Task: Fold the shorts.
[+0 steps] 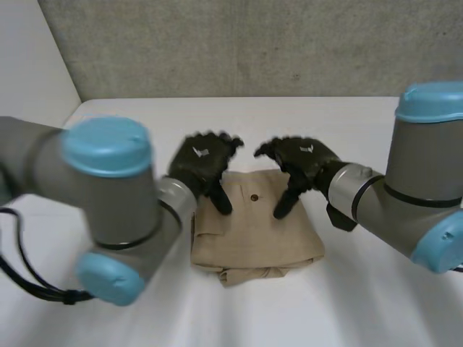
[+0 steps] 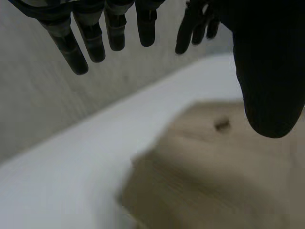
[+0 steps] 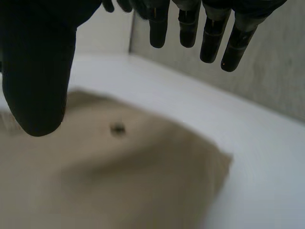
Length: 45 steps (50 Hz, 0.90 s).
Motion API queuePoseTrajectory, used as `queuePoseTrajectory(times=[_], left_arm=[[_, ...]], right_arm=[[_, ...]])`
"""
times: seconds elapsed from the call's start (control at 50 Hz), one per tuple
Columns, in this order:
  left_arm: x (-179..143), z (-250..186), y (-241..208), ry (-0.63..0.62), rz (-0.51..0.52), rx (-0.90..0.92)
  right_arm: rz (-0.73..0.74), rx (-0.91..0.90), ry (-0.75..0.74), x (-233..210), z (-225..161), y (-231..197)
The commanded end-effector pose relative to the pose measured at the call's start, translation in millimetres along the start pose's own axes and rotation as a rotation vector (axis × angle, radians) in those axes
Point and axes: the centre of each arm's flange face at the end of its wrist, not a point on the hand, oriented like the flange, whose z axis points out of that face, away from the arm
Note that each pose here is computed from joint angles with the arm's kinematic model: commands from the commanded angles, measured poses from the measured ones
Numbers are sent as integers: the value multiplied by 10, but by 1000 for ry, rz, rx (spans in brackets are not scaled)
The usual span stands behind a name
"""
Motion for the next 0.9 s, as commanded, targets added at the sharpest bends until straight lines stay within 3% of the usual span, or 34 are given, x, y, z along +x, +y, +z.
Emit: queuePoseTrajectory(times=[0.02,0.14,0.24,0.44,0.52,0.58,0.62,0.7,0.9], left_arm=[[45,196,580,-71,26,-202],[-25,179,851,-143,51,-300],[2,113,859,-128,53,-312],[-112,-249,-277,-148,3,-6],[-306,-516,-796,-195,-26,144],[-682,-671,-1103,-301,-48,227],[-945,-786,-1217,-361,-54,231],[-1206,-916,-1298,-362,-56,180],[-1246,-1000,-1254,-295,-97,85]], right_arm=[[-29,-158,50,130,159,407],[-96,-245,97,235,216,657],[-113,-227,125,280,174,593],[-119,56,194,279,-79,-164],[-52,217,292,332,-341,-598],[-36,337,400,391,-657,-934],[-42,365,474,492,-804,-1043],[-88,325,557,650,-938,-1075],[-121,236,559,648,-1020,-1047]])
